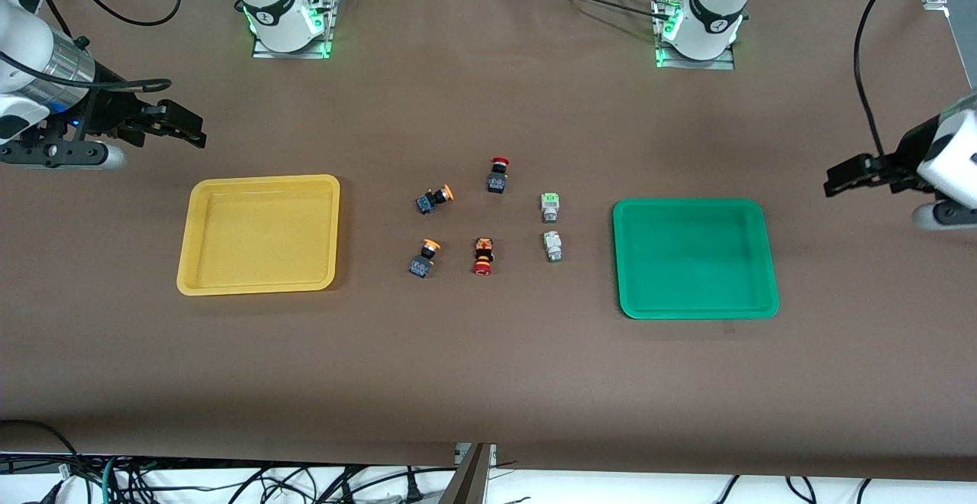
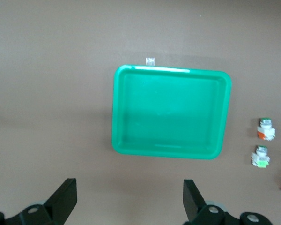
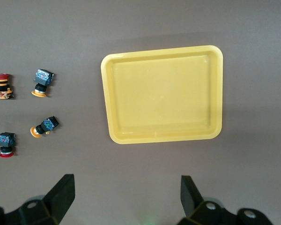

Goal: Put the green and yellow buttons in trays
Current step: 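Grasp a black button with the right gripper while the left gripper moves out, then carry the black button to the yellow tray while the left gripper reaches a white button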

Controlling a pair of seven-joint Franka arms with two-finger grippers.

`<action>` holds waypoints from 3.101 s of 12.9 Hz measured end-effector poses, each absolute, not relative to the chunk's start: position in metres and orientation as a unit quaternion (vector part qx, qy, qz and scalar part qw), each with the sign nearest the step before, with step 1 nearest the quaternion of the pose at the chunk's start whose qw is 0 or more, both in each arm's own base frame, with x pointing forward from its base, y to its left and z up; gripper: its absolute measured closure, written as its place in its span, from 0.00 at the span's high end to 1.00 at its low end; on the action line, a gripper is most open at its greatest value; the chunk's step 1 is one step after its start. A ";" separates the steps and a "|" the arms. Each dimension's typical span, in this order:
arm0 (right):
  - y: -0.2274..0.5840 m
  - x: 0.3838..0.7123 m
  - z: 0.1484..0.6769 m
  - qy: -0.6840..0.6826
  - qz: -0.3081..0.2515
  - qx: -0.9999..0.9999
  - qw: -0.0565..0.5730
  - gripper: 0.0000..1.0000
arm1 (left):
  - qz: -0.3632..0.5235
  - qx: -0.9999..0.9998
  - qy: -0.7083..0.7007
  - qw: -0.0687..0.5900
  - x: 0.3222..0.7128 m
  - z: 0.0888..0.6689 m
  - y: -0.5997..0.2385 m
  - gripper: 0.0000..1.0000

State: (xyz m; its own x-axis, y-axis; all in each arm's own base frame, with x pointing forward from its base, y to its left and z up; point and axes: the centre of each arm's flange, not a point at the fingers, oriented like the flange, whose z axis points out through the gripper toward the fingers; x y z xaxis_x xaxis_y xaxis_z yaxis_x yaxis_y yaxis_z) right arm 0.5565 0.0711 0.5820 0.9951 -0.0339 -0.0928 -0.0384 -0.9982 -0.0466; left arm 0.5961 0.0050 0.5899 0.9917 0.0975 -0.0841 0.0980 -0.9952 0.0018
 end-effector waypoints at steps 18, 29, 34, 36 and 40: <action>0.228 0.645 0.354 0.147 0.041 -0.988 0.034 1.00 | -0.102 0.992 0.066 0.031 0.593 0.541 -0.069 1.00; 0.379 0.636 0.182 0.303 0.032 -0.949 0.080 0.99 | -0.068 0.987 0.142 0.011 0.629 0.364 -0.268 1.00; 0.372 0.633 0.172 0.297 0.042 -0.952 0.066 0.60 | -0.064 0.990 0.125 0.011 0.603 0.275 -0.312 1.00; 0.369 0.632 0.177 0.291 0.053 -0.954 0.056 0.44 | -0.069 0.991 0.116 0.017 0.577 0.253 -0.326 1.00; 0.298 0.649 0.227 0.197 0.101 -0.975 -0.004 0.44 | -0.070 0.992 0.099 0.019 0.514 0.234 -0.370 1.00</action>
